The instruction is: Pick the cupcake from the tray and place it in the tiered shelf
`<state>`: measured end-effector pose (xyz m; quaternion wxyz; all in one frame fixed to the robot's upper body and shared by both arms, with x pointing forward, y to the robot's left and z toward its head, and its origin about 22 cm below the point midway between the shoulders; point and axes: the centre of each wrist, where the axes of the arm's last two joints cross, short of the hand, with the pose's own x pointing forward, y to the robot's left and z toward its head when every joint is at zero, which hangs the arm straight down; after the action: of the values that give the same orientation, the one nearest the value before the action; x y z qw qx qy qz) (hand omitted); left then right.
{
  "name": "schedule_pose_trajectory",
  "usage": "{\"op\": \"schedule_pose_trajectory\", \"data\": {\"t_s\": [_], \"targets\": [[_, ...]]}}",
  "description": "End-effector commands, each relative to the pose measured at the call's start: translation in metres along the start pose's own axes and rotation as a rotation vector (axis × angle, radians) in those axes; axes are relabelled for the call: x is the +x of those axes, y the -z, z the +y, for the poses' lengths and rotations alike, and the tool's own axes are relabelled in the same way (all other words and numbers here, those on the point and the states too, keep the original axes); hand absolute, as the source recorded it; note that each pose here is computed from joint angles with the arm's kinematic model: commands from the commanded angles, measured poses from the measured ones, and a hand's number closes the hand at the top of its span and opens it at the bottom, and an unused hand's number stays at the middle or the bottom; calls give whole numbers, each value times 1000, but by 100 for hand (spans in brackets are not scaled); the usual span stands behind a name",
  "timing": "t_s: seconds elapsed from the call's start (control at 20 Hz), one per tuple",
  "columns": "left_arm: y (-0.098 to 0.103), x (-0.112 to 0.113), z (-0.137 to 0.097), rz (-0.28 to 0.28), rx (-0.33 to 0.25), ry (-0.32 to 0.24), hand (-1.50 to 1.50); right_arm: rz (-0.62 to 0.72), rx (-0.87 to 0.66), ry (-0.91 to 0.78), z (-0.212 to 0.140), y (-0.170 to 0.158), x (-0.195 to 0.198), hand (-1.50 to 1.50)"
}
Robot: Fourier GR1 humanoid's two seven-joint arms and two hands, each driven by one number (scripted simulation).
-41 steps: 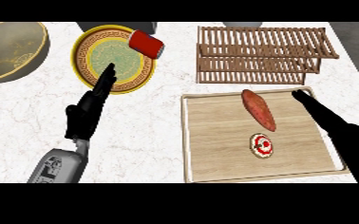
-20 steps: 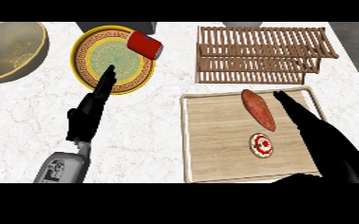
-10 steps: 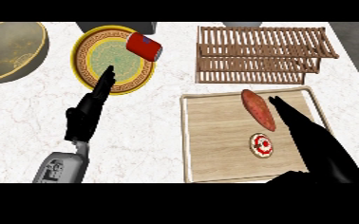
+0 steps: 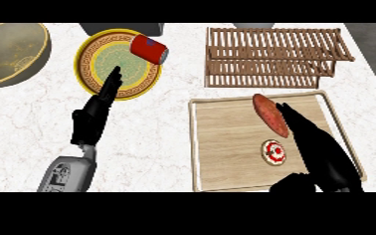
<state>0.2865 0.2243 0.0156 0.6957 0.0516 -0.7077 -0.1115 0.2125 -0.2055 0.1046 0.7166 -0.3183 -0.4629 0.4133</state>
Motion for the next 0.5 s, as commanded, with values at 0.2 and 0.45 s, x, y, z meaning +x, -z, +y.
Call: {"op": "schedule_pose_trajectory", "data": {"t_s": [0.2, 0.45], "targets": [[7, 24, -10, 1, -10, -8, 0, 10, 11, 1, 10, 10, -4, -150], [-3, 11, -4, 3, 8, 8, 0, 5, 20, 3, 9, 13, -5, -150]]}}
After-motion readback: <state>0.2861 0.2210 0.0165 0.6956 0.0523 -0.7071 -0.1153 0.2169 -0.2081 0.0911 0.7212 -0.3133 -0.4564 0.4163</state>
